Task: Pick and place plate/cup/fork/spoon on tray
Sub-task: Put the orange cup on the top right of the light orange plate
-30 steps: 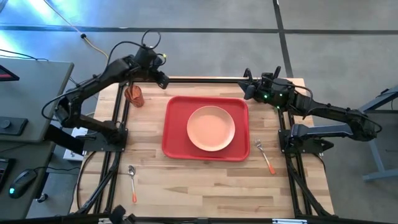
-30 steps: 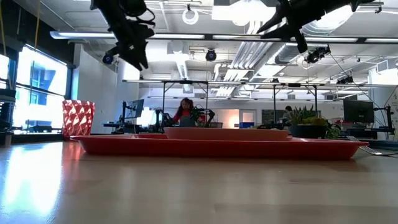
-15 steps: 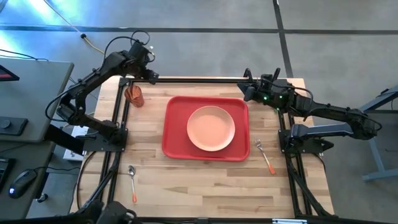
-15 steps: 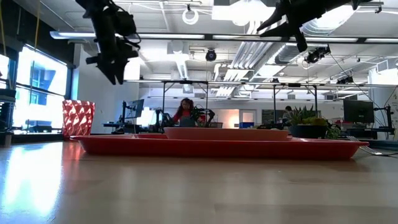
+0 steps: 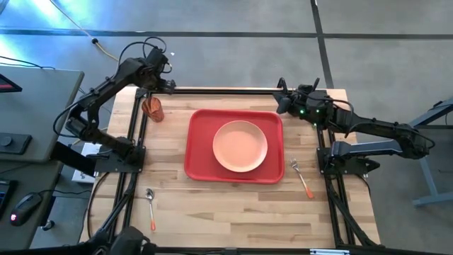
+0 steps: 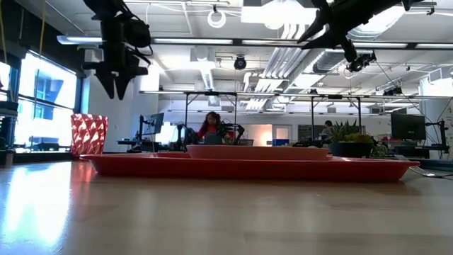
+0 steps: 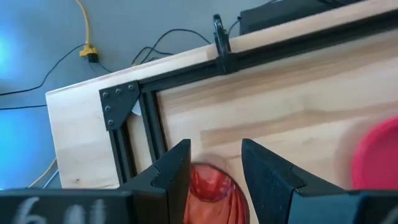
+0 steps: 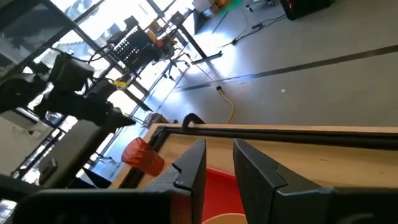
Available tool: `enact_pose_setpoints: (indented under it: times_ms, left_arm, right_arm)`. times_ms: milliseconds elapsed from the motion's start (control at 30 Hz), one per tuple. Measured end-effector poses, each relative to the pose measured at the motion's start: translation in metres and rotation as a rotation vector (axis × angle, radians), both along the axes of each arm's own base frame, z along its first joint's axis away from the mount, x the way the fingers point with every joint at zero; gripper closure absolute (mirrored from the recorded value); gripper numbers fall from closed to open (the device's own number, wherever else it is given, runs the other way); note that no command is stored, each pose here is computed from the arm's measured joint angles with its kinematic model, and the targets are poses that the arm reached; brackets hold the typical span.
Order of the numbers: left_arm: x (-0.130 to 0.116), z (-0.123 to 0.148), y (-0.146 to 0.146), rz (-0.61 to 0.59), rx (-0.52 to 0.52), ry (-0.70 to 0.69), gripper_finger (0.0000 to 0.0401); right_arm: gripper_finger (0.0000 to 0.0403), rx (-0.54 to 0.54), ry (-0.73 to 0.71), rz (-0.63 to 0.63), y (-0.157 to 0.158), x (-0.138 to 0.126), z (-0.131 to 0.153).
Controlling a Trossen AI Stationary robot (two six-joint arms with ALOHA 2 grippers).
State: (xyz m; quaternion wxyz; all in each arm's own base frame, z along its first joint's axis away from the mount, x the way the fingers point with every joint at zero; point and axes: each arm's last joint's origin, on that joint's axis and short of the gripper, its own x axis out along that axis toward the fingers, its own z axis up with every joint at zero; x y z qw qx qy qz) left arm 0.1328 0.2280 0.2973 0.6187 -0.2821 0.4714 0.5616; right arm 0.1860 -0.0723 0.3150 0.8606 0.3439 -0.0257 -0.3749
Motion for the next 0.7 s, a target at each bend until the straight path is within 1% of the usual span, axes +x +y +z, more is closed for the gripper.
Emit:
enact_pose_setpoints:
  times_ms: [100,133,233,333,400,467,567,700]
  left_arm:
    - [0.003,-0.009,0.009,0.02,-0.002,0.045,0.0268]
    - [0.004,-0.013,0.011,-0.007,-0.013,0.067,0.0268]
    - [0.011,-0.024,0.016,-0.147,-0.064,0.13,0.0268]
    - [0.017,-0.03,0.014,-0.252,-0.141,0.101,0.0268]
    - [0.022,-0.032,0.01,-0.284,-0.179,0.095,0.0268]
    - [0.026,-0.032,0.005,-0.266,-0.187,0.1,0.0268]
    - [0.031,-0.032,-0.001,-0.192,-0.187,0.087,0.0268]
    - [0.035,-0.033,-0.011,-0.157,-0.228,0.1,0.0268]
  right_arm:
    - [0.0331,-0.007,0.021,0.003,0.0,0.0,-0.001]
    - [0.0331,-0.006,0.027,0.003,0.0,0.0,-0.002]
    - [0.0331,0.001,0.047,0.004,0.0,0.0,-0.004]
    - [0.0331,0.009,0.073,0.014,-0.001,0.003,-0.008]
    - [0.0331,0.012,0.092,0.02,-0.001,0.005,-0.01]
    - [0.0331,0.018,0.105,0.026,-0.002,0.008,-0.013]
    - [0.0331,0.029,0.137,0.046,-0.003,0.014,-0.019]
    - [0.0331,0.031,0.188,0.068,-0.007,0.022,-0.027]
